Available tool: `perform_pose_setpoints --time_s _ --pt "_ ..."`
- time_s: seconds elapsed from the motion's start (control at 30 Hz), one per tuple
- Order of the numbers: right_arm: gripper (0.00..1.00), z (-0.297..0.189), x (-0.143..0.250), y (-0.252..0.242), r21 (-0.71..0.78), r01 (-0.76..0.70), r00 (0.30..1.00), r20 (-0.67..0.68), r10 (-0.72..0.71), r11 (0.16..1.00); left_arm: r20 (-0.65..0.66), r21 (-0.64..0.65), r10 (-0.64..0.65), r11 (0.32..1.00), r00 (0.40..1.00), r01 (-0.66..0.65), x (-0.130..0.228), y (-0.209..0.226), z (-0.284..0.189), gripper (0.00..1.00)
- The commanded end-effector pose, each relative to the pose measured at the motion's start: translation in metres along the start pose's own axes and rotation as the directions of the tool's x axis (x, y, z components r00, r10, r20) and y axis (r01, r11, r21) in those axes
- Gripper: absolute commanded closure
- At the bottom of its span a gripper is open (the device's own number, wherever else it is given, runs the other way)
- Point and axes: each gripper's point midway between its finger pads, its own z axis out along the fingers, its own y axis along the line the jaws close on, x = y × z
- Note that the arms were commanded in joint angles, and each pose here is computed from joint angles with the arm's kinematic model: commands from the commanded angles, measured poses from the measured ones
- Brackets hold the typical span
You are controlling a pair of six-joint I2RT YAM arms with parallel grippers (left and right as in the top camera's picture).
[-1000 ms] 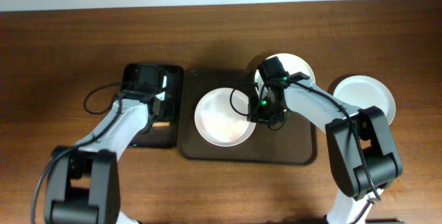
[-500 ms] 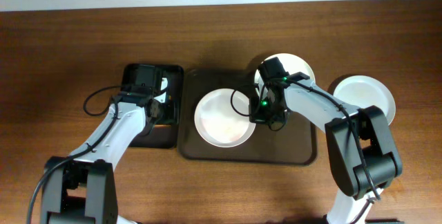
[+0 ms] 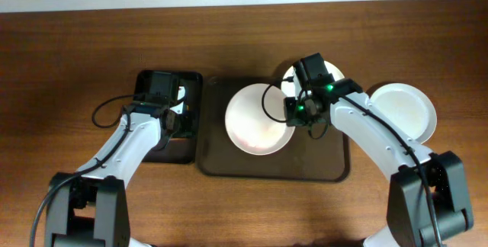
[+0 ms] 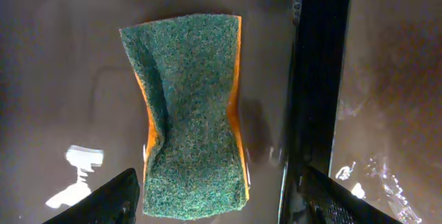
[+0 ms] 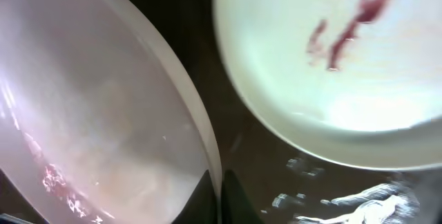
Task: Clean dirty plates on tray and stack at the side
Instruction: 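Lift the cleaned plate with the right gripper and stack it on the right plate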
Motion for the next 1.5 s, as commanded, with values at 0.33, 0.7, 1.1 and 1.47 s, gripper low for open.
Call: perform_pose_setpoints --time_s 0.33,0.7,1.1,1.47 --pt "0.96 -0.063 -0.029 0.025 0.513 0.165 0.904 0.263 -0.337 0.842 0.007 0.015 -0.001 1.000 1.000 0.001 0.001 -0.002 -0.002 0.25" --pt "0.96 -0.124 -0.045 0.042 0.758 0.038 0.784 0.381 -0.490 0.651 0.014 0.016 -0.001 1.000 1.000 0.000 -0.001 -0.002 -0.001 0.24" --pt "0.96 -0.161 -0.062 0.047 0.779 -0.081 0.737 0.467 -0.488 0.622 0.014 0.016 -0.001 1.000 1.000 0.000 -0.001 -0.002 -0.001 0.23" --pt "0.96 -0.093 -0.054 0.022 0.417 -0.136 0.894 0.442 -0.070 0.899 0.013 0.016 -0.001 1.000 1.000 0.000 -0.001 -0.002 -0.001 0.23"
